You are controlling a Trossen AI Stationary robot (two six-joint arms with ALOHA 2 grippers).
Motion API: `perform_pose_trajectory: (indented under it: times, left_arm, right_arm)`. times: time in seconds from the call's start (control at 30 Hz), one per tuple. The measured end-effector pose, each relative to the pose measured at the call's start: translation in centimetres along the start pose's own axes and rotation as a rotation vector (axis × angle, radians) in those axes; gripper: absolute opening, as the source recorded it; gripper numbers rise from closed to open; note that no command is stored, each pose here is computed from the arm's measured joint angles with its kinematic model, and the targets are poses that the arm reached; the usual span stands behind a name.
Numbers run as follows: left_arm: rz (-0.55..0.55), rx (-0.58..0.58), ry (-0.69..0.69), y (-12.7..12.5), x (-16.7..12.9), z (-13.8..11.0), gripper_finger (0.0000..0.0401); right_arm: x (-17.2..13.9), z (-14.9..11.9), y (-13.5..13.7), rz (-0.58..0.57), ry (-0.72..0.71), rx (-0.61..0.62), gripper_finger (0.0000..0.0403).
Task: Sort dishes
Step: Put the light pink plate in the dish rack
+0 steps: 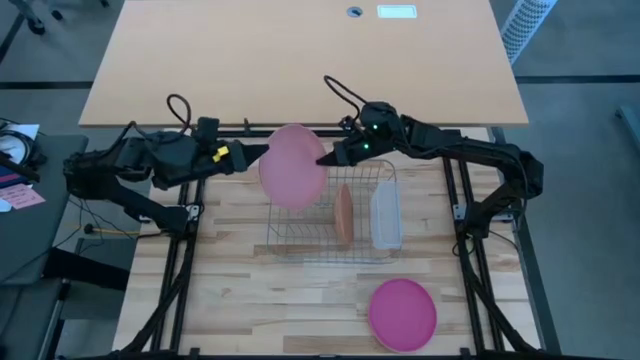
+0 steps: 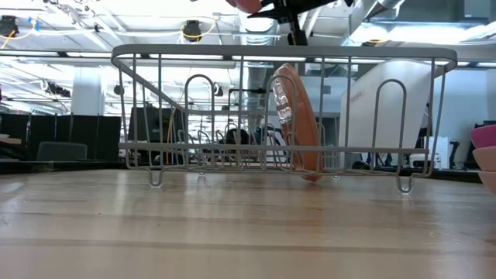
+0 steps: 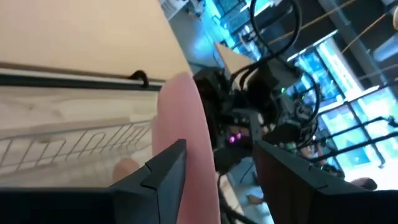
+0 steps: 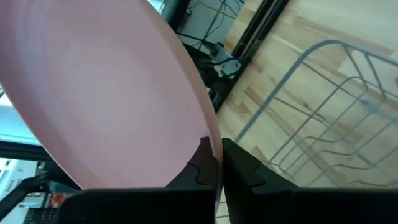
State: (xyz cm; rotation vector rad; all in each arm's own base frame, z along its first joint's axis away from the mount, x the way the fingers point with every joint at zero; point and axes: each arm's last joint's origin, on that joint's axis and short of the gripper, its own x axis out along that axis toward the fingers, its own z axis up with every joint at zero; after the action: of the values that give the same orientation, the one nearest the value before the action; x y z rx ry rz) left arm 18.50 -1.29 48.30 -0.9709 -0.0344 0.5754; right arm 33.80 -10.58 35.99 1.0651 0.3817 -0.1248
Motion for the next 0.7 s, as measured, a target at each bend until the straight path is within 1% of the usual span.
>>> perform_pose_trajectory:
  times: [0.3, 0.5, 0.7]
  left_arm:
    - [0.116, 0.016, 0.124, 1.3, 0.3, -1.2, 0.0185]
    - [0.164, 0.028, 0.12, 1.8, 0.8, -1.2, 0.0185]
    - [0.177, 0.026, 0.113, 2.0, 1.1, -0.8, 0.0184]
  right_arm:
    - [-0.5, 1.0, -0.7, -0.023, -0.038, 0.028, 0.0011]
    - [-0.5, 1.0, -1.1, -0.058, -0.045, 0.031, 0.0011]
    - [-0.3, 0.5, -1.1, -0.088, -0.029, 0.017, 0.0011]
